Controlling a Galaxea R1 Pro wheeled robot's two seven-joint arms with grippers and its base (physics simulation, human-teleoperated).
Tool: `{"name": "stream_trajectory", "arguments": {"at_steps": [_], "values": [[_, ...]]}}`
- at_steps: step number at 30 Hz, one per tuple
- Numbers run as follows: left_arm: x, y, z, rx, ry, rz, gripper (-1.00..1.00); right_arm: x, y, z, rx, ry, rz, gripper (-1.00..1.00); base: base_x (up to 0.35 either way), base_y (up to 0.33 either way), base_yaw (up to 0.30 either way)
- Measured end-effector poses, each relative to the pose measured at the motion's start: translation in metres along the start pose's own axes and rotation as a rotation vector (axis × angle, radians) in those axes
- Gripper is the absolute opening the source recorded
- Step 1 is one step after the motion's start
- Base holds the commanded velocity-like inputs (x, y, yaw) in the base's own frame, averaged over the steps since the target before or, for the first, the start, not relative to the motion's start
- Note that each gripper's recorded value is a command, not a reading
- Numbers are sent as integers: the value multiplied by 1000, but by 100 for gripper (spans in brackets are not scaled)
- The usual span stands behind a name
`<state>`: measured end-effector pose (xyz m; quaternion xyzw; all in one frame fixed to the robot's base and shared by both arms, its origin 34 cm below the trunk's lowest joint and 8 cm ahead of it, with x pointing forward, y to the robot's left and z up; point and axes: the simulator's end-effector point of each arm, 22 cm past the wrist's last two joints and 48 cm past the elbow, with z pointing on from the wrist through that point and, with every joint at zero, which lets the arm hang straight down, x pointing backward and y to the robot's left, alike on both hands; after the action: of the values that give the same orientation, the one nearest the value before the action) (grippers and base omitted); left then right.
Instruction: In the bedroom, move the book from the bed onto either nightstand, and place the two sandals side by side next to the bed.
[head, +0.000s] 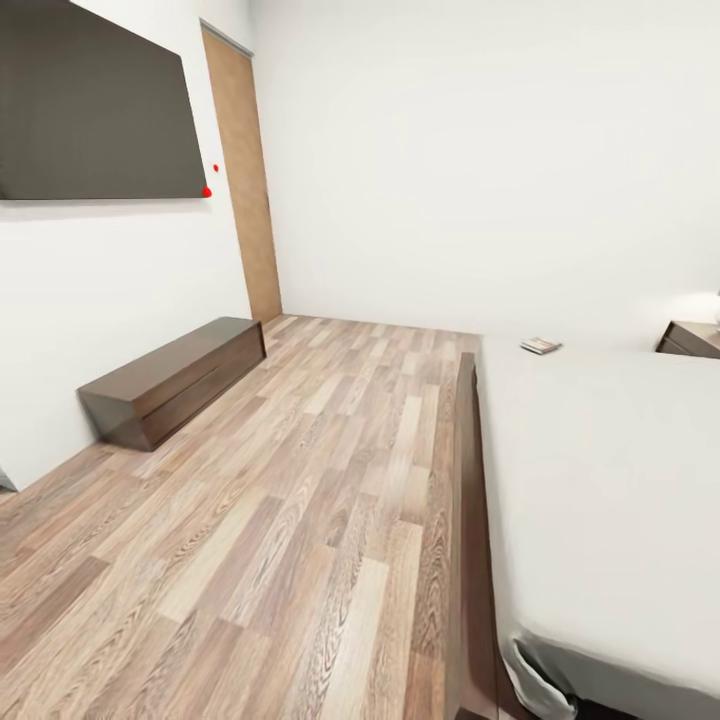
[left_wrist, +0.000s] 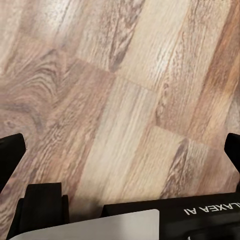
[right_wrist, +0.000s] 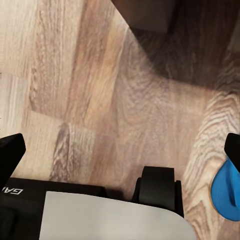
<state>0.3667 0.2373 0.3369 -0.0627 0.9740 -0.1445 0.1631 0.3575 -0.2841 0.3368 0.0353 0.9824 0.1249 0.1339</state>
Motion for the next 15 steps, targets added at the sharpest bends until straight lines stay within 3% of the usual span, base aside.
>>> {"name": "stream_trajectory", "arguments": {"at_steps": [15], "values": [[0, 0, 0, 0, 0, 0, 100, 0, 0, 0, 1, 1, 0, 100, 0, 0, 285]]}}
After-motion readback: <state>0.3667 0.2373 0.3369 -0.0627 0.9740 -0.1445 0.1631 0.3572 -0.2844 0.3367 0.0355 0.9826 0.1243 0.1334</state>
